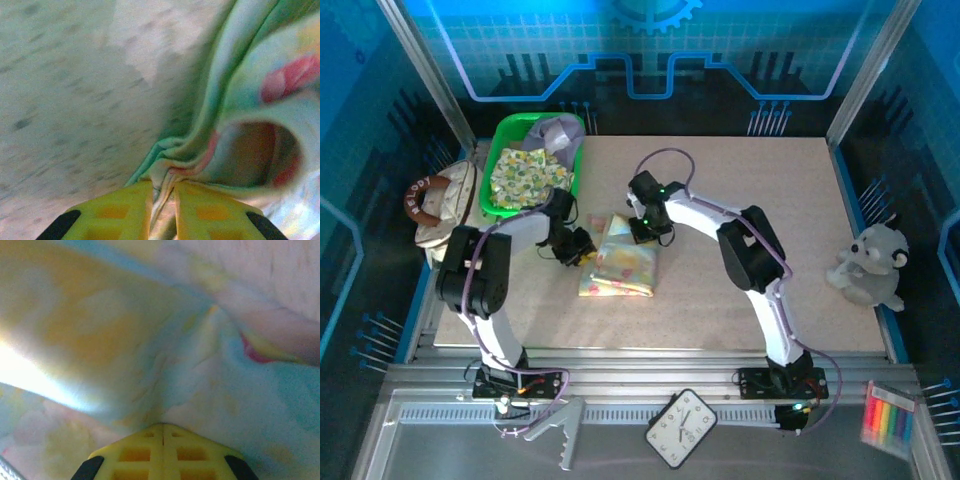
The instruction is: Fold and stack the skirts
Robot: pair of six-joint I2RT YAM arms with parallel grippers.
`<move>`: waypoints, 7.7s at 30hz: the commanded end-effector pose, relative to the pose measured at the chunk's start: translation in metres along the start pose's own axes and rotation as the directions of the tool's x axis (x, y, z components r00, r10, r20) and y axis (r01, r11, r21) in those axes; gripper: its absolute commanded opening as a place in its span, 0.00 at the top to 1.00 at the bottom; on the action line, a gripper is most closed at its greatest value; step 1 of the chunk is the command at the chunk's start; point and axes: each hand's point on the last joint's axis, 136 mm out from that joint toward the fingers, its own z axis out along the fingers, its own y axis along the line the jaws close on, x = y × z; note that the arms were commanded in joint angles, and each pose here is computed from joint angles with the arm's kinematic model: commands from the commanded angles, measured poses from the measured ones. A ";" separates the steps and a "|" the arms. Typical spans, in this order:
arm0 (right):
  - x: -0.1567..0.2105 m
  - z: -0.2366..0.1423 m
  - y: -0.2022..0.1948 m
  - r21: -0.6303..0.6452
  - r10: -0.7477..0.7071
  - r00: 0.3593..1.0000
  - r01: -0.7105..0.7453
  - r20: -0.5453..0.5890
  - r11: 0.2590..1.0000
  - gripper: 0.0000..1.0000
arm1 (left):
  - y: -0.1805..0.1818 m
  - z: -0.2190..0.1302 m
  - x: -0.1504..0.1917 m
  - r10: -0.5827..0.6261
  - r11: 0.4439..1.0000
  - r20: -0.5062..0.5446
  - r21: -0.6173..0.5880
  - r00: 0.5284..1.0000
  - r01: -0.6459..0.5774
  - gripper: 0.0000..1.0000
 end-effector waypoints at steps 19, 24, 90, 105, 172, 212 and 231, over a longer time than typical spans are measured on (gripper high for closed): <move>0.029 -0.072 -0.031 -0.107 -0.133 0.982 0.148 0.138 0.983 0.44 | -0.061 -0.065 0.008 0.235 0.972 0.094 0.005 0.967 -0.236 0.44; 0.020 -0.046 -0.033 -0.104 -0.266 0.963 0.270 0.047 0.957 0.45 | -0.031 -0.073 0.021 0.145 0.989 0.145 0.005 0.979 -0.147 0.20; 0.015 -0.099 0.072 -0.398 -0.070 0.945 0.201 0.320 0.895 1.00 | -0.040 -0.086 0.027 0.287 0.950 0.190 0.069 0.939 -0.304 0.07; -0.014 -0.047 0.079 -0.470 -0.140 0.956 0.251 0.259 0.846 1.00 | 0.053 -0.029 0.046 0.048 0.989 0.085 -0.147 0.995 -0.035 0.28; 0.024 0.044 0.028 -0.184 0.318 0.937 -0.342 -0.147 0.922 1.00 | -0.008 -0.086 0.029 -0.049 0.986 0.156 0.166 0.987 0.022 0.77; 0.015 -0.063 -0.033 -0.175 0.471 0.878 -0.451 0.088 0.875 0.92 | -0.101 -0.075 0.041 0.084 0.945 0.059 0.313 0.995 -0.098 0.12; 0.066 -0.041 -0.043 -0.061 0.436 0.900 -0.435 0.001 0.899 0.78 | -0.088 0.009 0.072 -0.035 0.942 -0.236 0.316 0.971 0.111 0.01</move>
